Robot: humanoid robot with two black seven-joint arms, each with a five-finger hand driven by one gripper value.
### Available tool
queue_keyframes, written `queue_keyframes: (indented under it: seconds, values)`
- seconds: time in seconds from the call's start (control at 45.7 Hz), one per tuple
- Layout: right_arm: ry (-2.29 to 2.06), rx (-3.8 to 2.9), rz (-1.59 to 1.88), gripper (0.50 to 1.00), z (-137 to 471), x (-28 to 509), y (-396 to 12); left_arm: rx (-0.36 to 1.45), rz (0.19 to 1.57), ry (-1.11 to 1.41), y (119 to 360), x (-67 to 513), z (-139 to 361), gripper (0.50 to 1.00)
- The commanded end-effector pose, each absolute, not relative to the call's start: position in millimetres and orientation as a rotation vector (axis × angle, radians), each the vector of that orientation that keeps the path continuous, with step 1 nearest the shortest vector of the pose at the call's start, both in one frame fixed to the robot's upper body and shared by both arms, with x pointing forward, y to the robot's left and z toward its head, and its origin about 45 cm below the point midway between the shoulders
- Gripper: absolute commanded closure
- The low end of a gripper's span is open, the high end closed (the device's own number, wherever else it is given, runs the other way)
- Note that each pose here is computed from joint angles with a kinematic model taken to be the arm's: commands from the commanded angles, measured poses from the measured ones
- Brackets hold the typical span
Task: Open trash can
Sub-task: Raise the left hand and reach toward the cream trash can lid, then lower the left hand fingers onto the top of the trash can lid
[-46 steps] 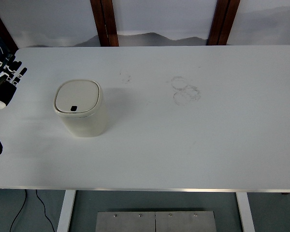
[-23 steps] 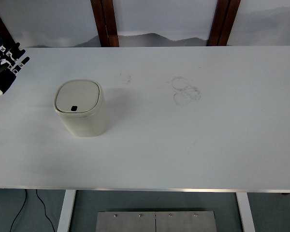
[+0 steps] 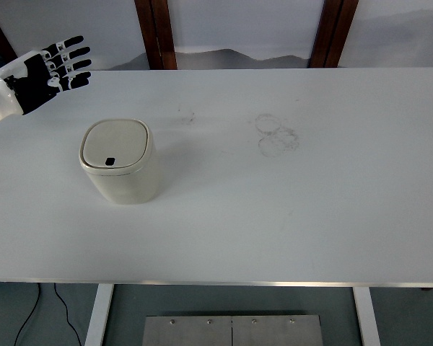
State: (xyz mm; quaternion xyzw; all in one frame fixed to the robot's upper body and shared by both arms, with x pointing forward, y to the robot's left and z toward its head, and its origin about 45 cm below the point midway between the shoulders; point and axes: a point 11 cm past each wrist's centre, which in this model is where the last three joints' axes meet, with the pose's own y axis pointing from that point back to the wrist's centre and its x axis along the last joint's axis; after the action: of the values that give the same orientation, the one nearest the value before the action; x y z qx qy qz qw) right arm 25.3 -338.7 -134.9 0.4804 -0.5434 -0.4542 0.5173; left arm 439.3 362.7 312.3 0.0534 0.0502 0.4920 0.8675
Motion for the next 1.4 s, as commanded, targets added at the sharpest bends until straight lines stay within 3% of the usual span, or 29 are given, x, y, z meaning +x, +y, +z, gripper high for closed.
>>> queue_keyframes:
  seconds: [0.0, 0.372, 0.722, 1.094, 1.379]
  values:
    - [-1.304, 1.153, -1.09, 0.505, -135, 25, -339, 0.191, 0.979, 0.056, 358, 435, 318, 0.5]
    - [-1.304, 1.153, -1.09, 0.505, -135, 25, -339, 0.54, 0.661, -0.138, 335, 410, 333, 0.5]
    - [-1.304, 1.153, -1.09, 0.505, -135, 25, -339, 0.729, 0.616, -0.295, 351, 407, 344, 0.5]
    - [-1.304, 1.153, -1.09, 0.505, -135, 25, -339, 0.743, 0.547, -0.343, 328, 405, 348, 0.5]
    - [-1.304, 1.153, -1.09, 0.505, -135, 25, -339, 0.83, 0.572, -0.324, 339, 405, 345, 0.5]
